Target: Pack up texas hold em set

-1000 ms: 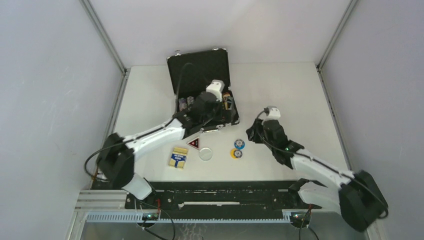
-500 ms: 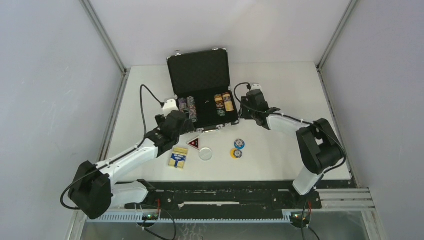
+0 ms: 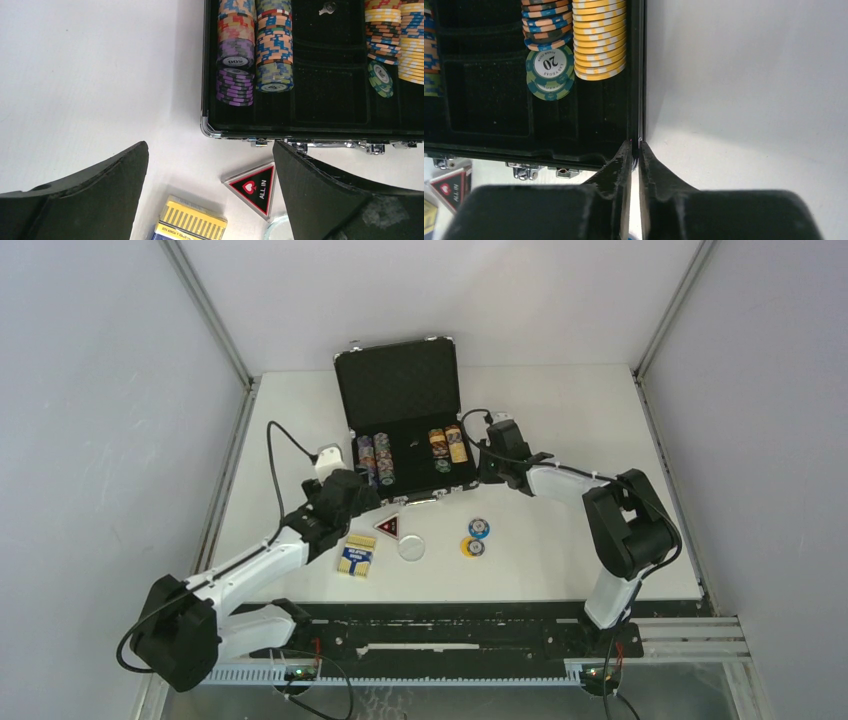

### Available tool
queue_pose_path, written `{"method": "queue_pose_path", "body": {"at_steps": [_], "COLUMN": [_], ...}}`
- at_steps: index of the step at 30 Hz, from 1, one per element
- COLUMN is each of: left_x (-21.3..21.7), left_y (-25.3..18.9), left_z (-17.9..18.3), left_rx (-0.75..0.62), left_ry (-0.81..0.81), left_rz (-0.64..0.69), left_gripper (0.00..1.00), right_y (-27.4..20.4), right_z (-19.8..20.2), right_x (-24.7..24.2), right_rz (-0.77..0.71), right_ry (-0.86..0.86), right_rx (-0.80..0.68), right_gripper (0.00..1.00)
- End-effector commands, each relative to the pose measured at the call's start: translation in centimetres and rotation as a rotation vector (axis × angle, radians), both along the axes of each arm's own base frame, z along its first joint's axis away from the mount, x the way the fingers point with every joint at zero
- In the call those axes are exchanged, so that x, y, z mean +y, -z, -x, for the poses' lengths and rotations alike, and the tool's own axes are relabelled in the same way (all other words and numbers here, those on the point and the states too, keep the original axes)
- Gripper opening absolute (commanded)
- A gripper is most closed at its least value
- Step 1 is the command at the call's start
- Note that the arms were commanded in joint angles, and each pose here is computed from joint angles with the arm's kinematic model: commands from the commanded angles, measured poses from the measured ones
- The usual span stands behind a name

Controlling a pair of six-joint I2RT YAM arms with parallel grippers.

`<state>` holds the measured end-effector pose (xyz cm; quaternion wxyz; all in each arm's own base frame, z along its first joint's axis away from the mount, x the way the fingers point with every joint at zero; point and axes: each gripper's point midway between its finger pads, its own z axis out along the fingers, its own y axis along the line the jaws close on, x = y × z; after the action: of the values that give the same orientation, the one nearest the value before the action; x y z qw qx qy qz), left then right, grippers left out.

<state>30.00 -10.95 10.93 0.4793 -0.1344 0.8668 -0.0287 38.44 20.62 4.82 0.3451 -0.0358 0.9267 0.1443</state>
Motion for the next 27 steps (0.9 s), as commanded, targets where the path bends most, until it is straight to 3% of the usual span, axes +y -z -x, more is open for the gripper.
{"method": "queue_pose_path", "body": {"at_steps": [1,4,27], "left_x": [-0.2,-0.4,-0.2], "left_y": [-0.5,-0.5,-0.2], "left_z": [0.0,0.1,0.3], "left_rx": [-0.034,-0.03,-0.01], "left_ry": [-0.003,0.007,0.012], "left_rz": [0.048,0.054,0.062], "left_gripper": [0.99,0.99,1.0], "right_y": [-0.3,0.2,-0.3], "right_z": [-0.4,0.1,5.3], "right_x": [0.4,0.4,3.9], "right_rz": [0.011,0.017,-0.011], "right_ry": [-0.033,-0.038,-0.111], "right_rx": [0.0,0.025,0.004], "right_gripper": [0.09,0.0,0.02]}}
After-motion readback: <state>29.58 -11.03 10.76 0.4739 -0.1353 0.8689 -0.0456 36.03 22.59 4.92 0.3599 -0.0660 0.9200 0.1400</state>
